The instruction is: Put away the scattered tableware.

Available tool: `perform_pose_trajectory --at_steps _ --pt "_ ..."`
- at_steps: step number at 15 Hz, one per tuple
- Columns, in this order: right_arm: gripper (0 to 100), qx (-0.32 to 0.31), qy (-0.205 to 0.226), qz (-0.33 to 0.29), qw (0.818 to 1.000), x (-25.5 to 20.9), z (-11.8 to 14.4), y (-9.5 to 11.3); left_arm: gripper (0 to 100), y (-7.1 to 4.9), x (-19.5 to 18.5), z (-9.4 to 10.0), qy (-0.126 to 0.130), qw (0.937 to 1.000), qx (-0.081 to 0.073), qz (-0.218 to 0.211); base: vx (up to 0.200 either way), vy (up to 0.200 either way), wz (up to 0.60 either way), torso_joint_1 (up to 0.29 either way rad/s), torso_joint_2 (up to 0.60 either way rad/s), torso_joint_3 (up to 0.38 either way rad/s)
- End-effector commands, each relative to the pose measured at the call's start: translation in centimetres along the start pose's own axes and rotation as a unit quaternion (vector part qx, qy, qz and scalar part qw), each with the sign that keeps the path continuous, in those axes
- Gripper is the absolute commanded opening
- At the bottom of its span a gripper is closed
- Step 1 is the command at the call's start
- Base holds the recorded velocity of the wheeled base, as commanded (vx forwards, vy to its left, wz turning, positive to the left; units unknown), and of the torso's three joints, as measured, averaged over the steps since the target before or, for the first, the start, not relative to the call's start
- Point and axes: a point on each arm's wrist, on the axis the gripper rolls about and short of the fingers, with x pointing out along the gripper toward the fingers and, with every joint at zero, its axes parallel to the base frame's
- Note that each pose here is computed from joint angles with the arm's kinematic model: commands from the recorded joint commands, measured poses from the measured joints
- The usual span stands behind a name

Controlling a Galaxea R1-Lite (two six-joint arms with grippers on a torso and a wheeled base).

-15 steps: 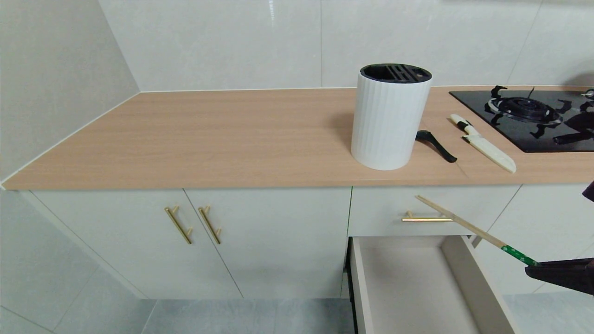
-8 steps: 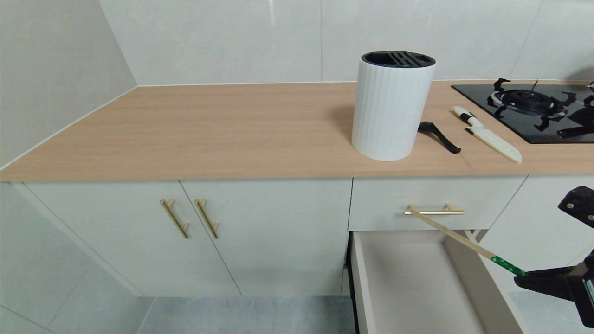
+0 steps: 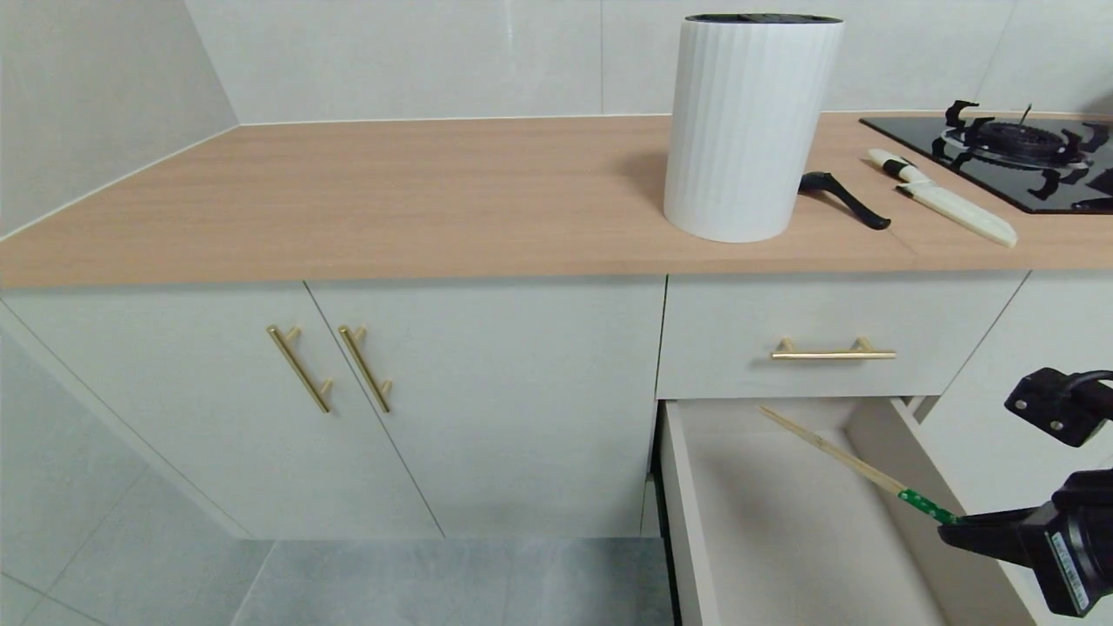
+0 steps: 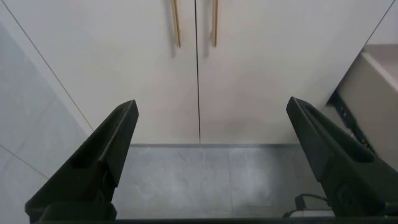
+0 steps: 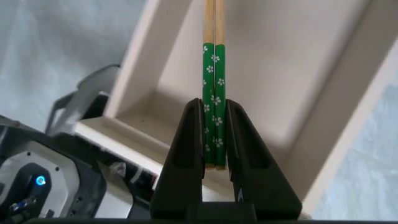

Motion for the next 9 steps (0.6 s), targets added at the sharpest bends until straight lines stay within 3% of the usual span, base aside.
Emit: perform_pose_trajectory --at_steps 1,6,9 --pt "0 0.002 0.014 0.001 1.000 0.65 -0.12 -0.09 100 0.00 0.01 -0.01 0.001 1.0000 0.000 0.000 0.000 0.000 0.00 -0.193 0.46 0.256" --pt "0 -0.004 0.015 0.001 1.000 0.86 -0.16 -0.12 100 0.00 0.01 -0.01 0.001 1.0000 0.000 0.000 0.000 0.000 0.00 -0.187 0.46 0.271" --pt "0 -0.004 0.017 0.001 1.000 0.89 -0.24 -0.12 100 0.00 0.01 -0.01 0.001 1.0000 0.000 0.000 0.000 0.000 0.00 -0.058 0.17 0.084"
